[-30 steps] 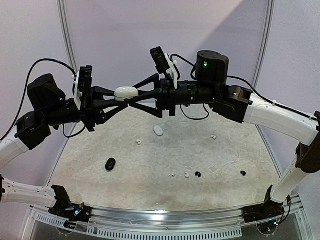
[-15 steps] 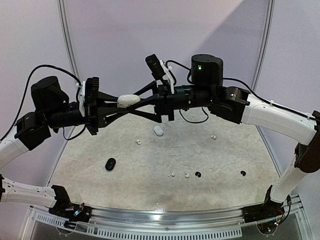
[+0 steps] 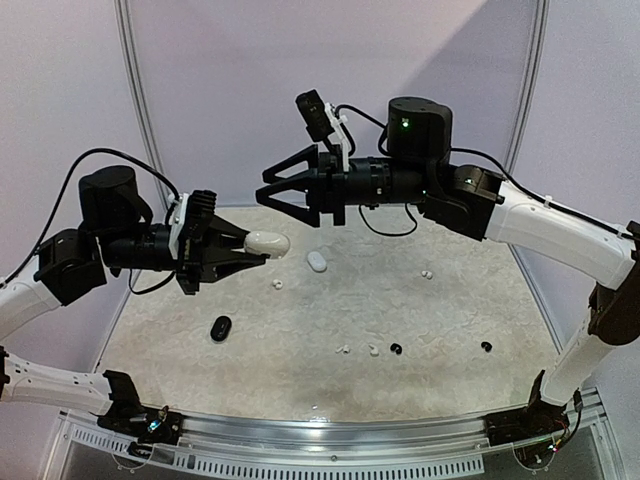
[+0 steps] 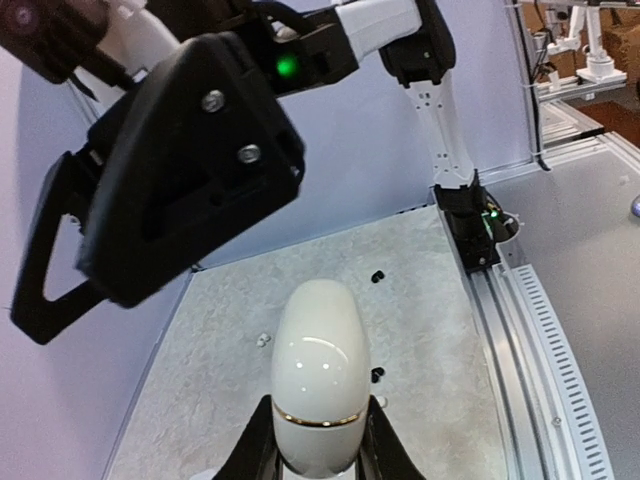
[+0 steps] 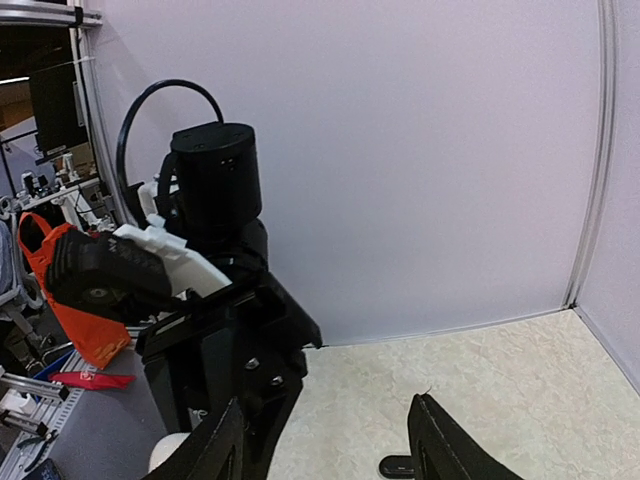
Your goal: Insert the wireless bluetooth earbuds into the charging case
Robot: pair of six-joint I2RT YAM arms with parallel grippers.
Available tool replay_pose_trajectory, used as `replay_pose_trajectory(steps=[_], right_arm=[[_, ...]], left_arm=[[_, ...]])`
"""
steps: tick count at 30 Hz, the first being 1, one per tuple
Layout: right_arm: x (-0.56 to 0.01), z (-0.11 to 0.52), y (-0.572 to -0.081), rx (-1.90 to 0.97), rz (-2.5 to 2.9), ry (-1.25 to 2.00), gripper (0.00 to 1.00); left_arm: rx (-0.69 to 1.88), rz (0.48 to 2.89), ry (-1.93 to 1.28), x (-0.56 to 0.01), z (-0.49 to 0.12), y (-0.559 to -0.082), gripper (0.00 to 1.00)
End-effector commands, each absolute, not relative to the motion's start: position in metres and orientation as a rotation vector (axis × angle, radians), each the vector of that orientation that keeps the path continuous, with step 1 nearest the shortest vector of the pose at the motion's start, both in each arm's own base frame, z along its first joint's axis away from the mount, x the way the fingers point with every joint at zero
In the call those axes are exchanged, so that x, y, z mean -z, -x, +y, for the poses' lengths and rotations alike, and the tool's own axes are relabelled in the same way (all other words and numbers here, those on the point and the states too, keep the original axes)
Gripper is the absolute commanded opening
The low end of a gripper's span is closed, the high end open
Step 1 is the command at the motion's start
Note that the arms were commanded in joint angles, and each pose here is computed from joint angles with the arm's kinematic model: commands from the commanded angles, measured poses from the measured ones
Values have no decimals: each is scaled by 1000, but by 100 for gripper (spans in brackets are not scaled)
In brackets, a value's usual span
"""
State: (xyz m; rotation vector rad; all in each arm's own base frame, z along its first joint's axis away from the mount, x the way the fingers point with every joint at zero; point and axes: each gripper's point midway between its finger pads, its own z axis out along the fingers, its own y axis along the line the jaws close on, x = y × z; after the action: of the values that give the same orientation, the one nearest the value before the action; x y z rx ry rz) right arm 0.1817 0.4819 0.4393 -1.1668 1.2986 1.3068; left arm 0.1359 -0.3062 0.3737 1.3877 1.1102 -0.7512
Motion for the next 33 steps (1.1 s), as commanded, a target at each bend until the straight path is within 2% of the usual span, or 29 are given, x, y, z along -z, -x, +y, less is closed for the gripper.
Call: replay_pose_trajectory(steps=[1,7,12,15,21,26,33], right_arm=[[-437,485,-199,-1262,1337,1118,56],[-431,484,-197,-1258,1360,1138,58],[-444,475,-172,-1332,1289,1233,80],[-438,472,-163,-1359,1311,1286,88],[-410,472,-153,-1233,1346,1378,88],[-393,480,-163,-1159,1394,1374,87],[-386,485,-179,-1093,1430,1333,79]], left_arm=[[828,1107,-1428,-364,-310,-120,0],[948,1219,-1306,-368,-310,-125,0],[1003,1359,-1156,-365,-304,-145,0],[1005,1361,-1137,-368,-301,-148,0],[1011,1360,-1121,-372,-300,-150,0],[1020,1328,-1146,-374,-300,-145,0],[1022,1292,-1193,-374,-300,-138,0]])
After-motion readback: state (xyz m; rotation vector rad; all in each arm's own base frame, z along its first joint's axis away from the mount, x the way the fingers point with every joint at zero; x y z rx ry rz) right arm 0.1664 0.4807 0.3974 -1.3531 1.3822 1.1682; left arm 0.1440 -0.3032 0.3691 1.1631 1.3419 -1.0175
